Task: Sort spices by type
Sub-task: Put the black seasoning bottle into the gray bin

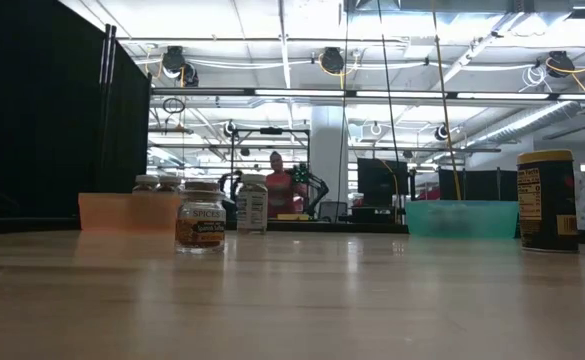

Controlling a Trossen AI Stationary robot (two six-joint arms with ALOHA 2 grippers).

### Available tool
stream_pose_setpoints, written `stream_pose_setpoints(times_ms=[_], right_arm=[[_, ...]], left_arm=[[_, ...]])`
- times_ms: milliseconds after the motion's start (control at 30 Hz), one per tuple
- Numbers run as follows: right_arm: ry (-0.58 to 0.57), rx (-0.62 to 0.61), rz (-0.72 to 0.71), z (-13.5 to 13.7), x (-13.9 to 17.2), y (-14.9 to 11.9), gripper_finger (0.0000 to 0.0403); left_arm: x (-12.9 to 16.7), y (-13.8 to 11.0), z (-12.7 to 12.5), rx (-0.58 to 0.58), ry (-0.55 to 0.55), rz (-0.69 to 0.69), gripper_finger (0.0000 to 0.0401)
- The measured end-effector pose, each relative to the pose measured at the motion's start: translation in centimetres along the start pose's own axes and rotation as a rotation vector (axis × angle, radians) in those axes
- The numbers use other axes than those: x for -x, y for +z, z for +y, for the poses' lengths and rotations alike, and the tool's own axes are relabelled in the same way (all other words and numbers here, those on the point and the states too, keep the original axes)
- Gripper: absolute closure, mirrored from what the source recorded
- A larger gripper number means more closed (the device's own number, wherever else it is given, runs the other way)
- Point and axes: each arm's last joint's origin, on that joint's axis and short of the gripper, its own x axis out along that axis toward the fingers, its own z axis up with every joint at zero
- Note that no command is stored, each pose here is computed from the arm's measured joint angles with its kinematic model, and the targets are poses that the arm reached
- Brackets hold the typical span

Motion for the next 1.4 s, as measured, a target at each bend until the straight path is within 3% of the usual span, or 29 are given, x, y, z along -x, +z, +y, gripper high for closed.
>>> stream_pose_setpoints(times_ms=[367, 767, 1033, 1267, 1400], right_arm=[[0.097, 0.055, 0.038, 0.7, 0.2, -0.2, 0.0231], [0.186, 0.070, 0.082, 0.8, -3.1, -2.1, 0.0231], [0.179, 0.082, 0.090, 0.8, -6.1, -3.7, 0.0231], [0.174, 0.074, 0.089, 0.8, -6.8, -4.1, 0.0231], [0.160, 0.021, 0.087, 0.7, -6.8, -4.1, 0.0197]], left_arm=[[-0.1, 0.0, 0.1, 0.001, 0.004, 0.001, 0.0141], [-0.2, 0.0, 0.3, 0.004, 0.008, 0.001, 0.0141], [-0.3, 0.0, 0.4, 0.006, 0.013, 0.001, 0.0141], [-0.6, 0.0, 0.8, 0.012, 0.023, 0.004, 0.0141], [-0.6, -0.1, 0.9, 0.012, 0.026, 0.005, 0.0141]])
